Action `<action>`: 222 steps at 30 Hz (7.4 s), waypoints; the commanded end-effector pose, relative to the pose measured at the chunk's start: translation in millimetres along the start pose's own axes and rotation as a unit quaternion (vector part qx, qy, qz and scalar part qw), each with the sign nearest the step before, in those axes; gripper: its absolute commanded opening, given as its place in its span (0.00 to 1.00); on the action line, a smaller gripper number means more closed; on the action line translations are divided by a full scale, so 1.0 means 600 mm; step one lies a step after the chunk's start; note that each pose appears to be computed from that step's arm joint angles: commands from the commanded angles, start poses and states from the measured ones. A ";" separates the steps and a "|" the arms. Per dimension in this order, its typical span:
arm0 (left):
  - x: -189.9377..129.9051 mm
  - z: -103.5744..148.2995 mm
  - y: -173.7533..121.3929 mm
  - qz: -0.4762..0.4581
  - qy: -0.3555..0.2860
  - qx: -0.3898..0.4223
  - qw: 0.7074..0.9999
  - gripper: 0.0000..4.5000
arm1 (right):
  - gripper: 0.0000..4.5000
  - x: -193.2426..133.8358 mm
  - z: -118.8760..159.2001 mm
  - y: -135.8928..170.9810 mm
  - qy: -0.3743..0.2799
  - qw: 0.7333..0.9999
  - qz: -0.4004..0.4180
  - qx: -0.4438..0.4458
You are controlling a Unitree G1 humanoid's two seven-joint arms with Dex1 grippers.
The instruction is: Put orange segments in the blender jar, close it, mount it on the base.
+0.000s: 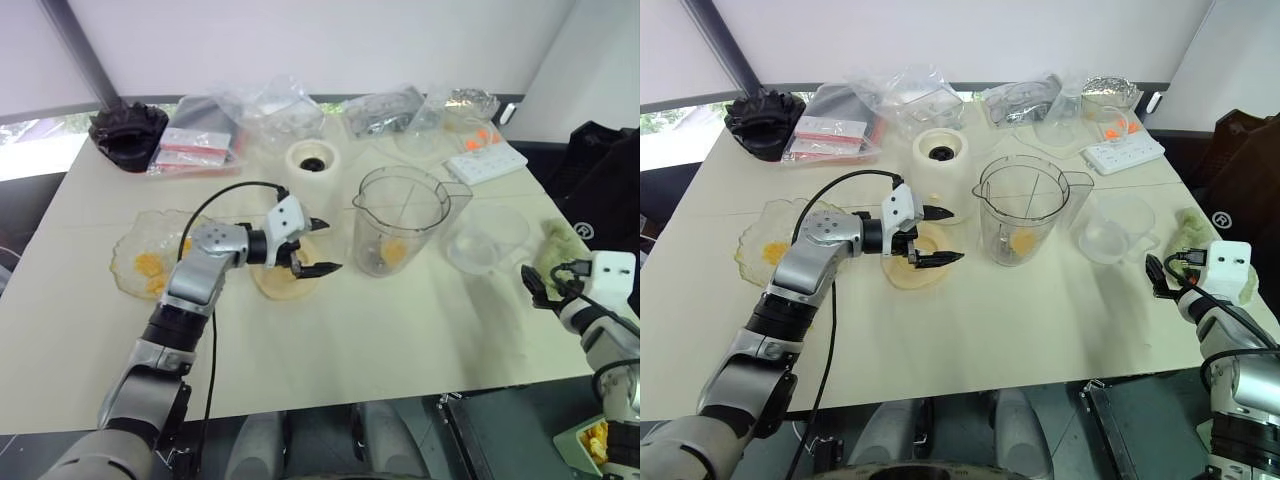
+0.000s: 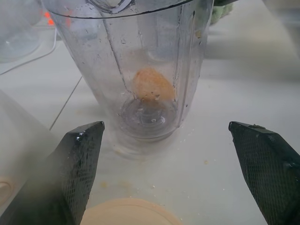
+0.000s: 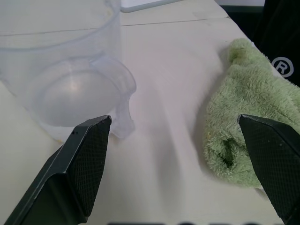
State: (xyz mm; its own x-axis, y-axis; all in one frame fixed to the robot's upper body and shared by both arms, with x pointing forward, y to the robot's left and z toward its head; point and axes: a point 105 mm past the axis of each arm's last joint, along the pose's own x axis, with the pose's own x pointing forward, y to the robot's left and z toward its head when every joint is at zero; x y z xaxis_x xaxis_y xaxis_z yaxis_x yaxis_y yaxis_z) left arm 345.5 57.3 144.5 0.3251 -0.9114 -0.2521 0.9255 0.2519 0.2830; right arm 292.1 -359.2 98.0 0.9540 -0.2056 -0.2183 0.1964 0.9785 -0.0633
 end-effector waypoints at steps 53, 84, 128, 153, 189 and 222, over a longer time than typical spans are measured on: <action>0.004 0.023 0.015 0.016 -0.014 0.071 0.997 1.00 | 0.67 0.076 0.014 0.004 -0.065 0.991 -0.097 0.071; 0.004 0.026 0.017 0.023 -0.032 0.060 0.997 1.00 | 0.01 0.036 0.138 0.007 -0.193 0.957 -0.086 0.201; 0.024 0.048 0.019 0.035 -0.102 0.007 0.994 1.00 | 0.01 -0.116 0.392 0.182 -0.321 0.910 0.037 -0.259; 0.027 0.051 0.016 0.032 -0.100 0.016 0.994 1.00 | 0.01 -0.084 0.350 0.112 -0.255 0.964 -0.033 -0.059; 0.019 0.054 0.017 0.034 -0.092 0.033 0.995 1.00 | 0.01 0.090 0.076 -0.040 -0.150 0.933 -0.188 0.266; 0.012 0.048 0.047 0.029 -0.064 0.060 0.996 1.00 | 0.99 -0.054 -0.001 -0.006 -0.088 0.970 -0.173 0.145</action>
State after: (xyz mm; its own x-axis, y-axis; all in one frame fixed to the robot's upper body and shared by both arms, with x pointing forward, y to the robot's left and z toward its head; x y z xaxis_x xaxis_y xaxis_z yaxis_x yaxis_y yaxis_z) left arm 366.9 47.7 165.9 0.3503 -0.9284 -0.1236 0.8892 0.2883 0.3552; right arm 262.2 -359.5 78.1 0.8170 -0.5593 -0.1402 0.5766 0.7962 0.1836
